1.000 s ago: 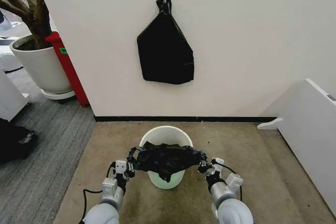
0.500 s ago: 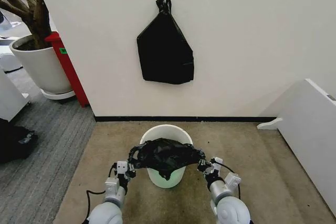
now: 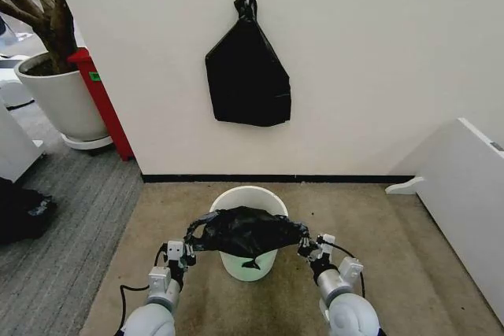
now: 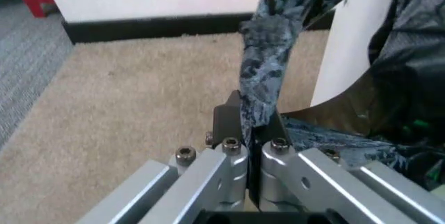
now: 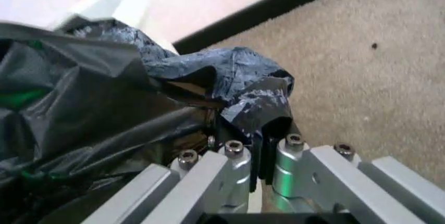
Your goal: Place the garbage bag over the trash bin.
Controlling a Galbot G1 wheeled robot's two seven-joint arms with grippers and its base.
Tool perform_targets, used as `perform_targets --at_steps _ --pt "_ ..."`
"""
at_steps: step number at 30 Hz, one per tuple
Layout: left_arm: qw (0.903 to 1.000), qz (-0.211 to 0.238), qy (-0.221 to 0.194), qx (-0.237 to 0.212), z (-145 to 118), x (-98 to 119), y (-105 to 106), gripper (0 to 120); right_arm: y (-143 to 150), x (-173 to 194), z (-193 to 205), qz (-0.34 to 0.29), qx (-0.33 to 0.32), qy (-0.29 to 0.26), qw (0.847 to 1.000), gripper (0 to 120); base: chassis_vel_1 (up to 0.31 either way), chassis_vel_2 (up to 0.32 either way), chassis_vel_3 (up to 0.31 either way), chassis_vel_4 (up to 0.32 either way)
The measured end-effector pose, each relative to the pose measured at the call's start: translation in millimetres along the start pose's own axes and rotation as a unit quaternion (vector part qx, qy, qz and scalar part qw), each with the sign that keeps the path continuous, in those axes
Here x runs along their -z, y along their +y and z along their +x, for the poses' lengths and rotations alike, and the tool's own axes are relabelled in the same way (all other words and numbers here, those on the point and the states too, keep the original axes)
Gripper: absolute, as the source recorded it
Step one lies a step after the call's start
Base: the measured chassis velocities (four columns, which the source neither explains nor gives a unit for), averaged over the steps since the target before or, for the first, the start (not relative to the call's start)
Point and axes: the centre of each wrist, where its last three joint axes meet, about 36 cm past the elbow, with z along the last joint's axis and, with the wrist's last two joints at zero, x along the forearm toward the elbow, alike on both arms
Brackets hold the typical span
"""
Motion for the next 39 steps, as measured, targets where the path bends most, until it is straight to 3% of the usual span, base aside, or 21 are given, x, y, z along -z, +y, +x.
perform_targets --at_steps 7,18,25,30,39 --pt "1.0000 0.004 0.005 0.003 -7 -10 -8 0 1 -11 -2 0.005 0.000 0.000 1.000 0 0.000 0.000 0.000 0.000" --pt "0.9997 0.002 -0.023 0.003 -4 10 -4 0 16 7 3 0.011 0.020 -0.022 1.000 0 0.000 0.000 0.000 0.000" --pt "0.9999 0.000 0.008 0.009 -24 -16 -5 0 4 -12 -16 0.030 0.003 0.001 1.000 0 0.000 0.000 0.000 0.000" --pt "0.9999 0.005 0.013 0.008 -29 -23 -13 0 3 -13 -17 0.037 0.003 0.003 0.999 0 0.000 0.000 0.000 0.000" --pt "0.9999 -0.002 -0.011 0.002 -12 -3 -8 0 1 -5 -2 0.072 0.030 -0.001 0.997 2 0.000 0.000 0.000 0.000"
